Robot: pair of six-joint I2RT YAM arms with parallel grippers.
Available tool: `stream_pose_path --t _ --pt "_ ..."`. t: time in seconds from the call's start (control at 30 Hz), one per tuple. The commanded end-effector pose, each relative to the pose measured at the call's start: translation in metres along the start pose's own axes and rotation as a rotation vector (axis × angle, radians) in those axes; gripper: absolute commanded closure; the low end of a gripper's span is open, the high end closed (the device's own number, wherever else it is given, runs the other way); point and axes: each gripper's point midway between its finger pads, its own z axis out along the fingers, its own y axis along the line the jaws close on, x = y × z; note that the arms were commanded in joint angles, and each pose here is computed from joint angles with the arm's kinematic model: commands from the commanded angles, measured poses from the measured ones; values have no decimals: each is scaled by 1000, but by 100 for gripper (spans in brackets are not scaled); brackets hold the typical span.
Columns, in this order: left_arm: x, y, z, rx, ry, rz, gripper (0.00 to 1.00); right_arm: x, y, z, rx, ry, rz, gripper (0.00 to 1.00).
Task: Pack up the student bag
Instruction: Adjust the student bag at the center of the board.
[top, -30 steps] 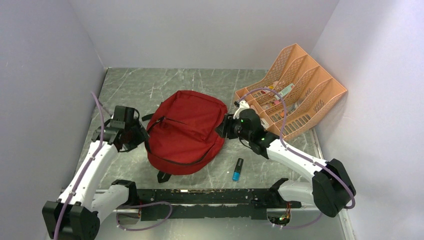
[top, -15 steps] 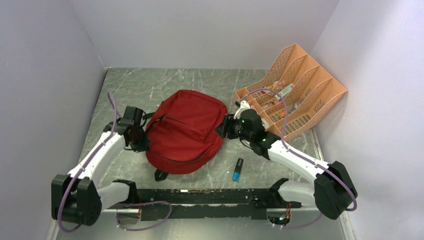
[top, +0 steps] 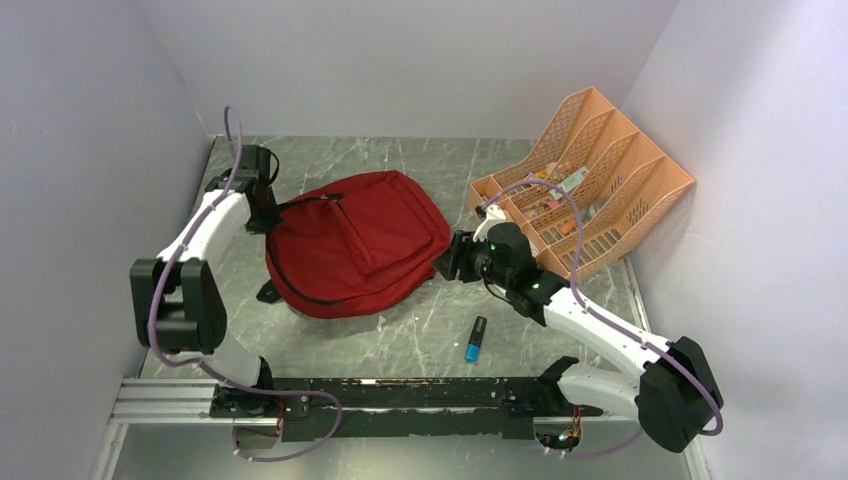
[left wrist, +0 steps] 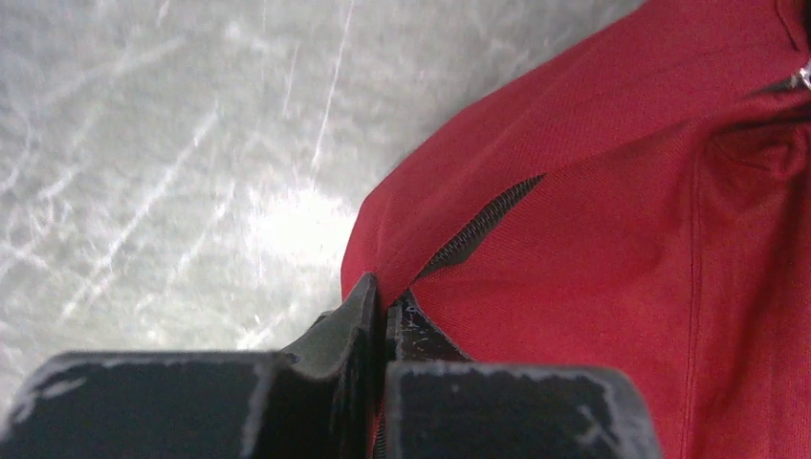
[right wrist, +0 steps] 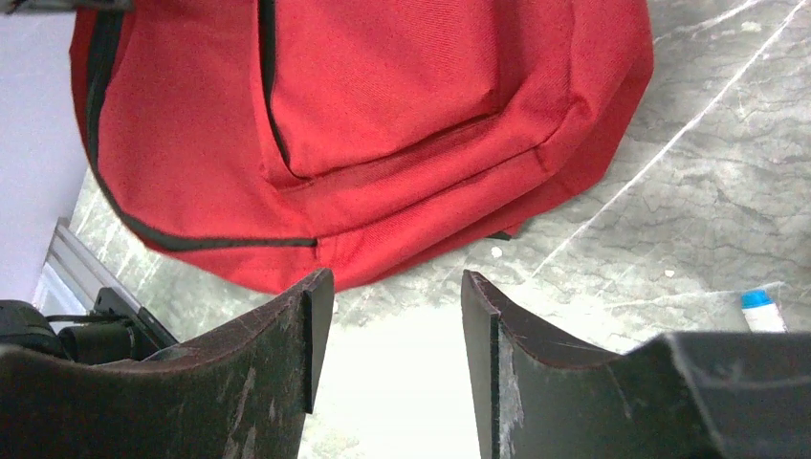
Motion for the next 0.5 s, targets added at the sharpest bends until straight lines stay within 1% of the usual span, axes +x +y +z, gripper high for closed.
stream_pose_path --t 0.0,0.07,0.1,0.13,0.2,0.23,0.3,0.37,0.47 --pt "-63 3 17 -50 -133 42 95 0 5 -7 -20 3 -18 45" --pt "-84 -8 26 -30 -160 28 95 2 3 -10 -10 12 -23 44" --pt "-91 -7 34 -28 -152 9 95 1 2 -12 -5 12 -26 44" --pt "-98 -9 39 -13 -142 -5 91 -1 2 -14 0 8 -30 44" --pt "-104 -19 47 21 -108 -16 78 -3 1 -18 10 3 -37 44" --pt "-107 -23 44 40 -107 -21 72 -3 0 -20 17 0 -39 44" --pt "-108 -29 35 83 -122 -36 58 -3 -3 -22 32 -8 -34 44" --pt "-106 -27 24 96 -145 -54 52 -2 -5 -23 38 -16 -24 43" --pt "-101 -19 1 99 -190 -62 49 2 -6 -23 35 -12 -8 43"
